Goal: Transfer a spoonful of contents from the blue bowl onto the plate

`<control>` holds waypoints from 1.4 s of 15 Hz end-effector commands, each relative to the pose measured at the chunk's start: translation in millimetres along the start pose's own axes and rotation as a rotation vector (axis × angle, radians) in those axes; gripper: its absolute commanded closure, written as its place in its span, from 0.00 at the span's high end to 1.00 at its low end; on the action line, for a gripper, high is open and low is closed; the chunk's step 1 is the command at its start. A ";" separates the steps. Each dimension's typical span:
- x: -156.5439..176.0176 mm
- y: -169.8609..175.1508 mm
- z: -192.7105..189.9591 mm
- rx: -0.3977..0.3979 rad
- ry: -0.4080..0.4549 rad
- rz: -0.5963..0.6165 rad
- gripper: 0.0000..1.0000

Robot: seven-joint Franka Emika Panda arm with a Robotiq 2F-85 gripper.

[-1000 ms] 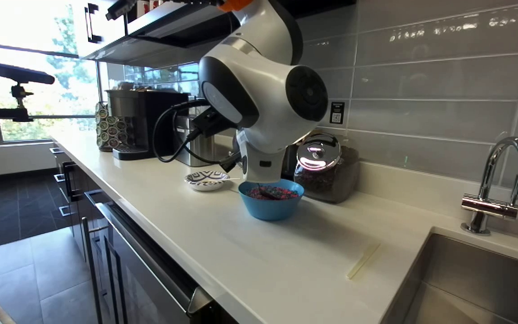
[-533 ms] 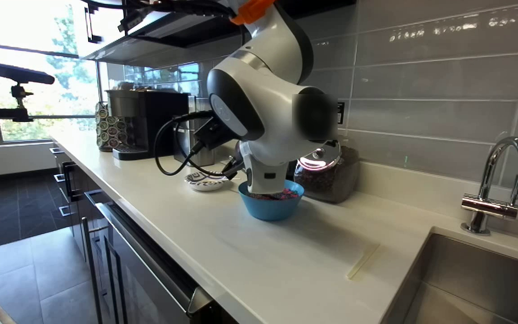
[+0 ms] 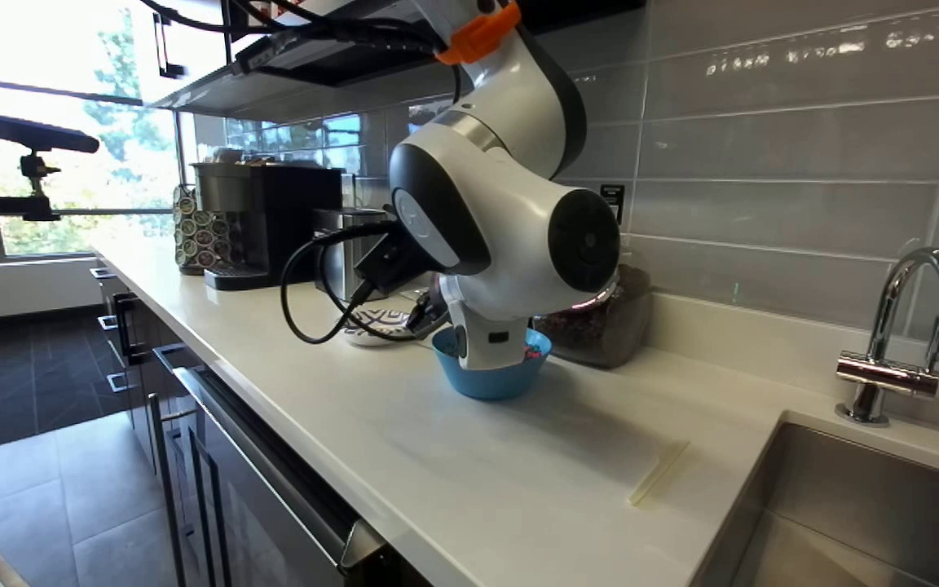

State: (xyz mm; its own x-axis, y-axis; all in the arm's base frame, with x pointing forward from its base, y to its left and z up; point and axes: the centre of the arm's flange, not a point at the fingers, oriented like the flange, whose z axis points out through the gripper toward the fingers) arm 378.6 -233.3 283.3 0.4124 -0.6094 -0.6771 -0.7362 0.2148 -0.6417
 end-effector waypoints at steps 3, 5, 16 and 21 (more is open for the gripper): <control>9.7 5.3 3.7 -0.026 -0.026 -0.001 0.32; 6.6 5.2 5.1 -0.039 -0.021 -0.004 0.48; -89.7 -36.2 -32.9 -0.331 0.082 -0.343 1.00; -147.0 -50.0 -47.9 -0.545 0.121 -0.552 1.00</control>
State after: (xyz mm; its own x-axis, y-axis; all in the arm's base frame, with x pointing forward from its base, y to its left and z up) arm 354.2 -215.2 405.6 0.7094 -0.6245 -0.3267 -0.6509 -0.4028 -0.6434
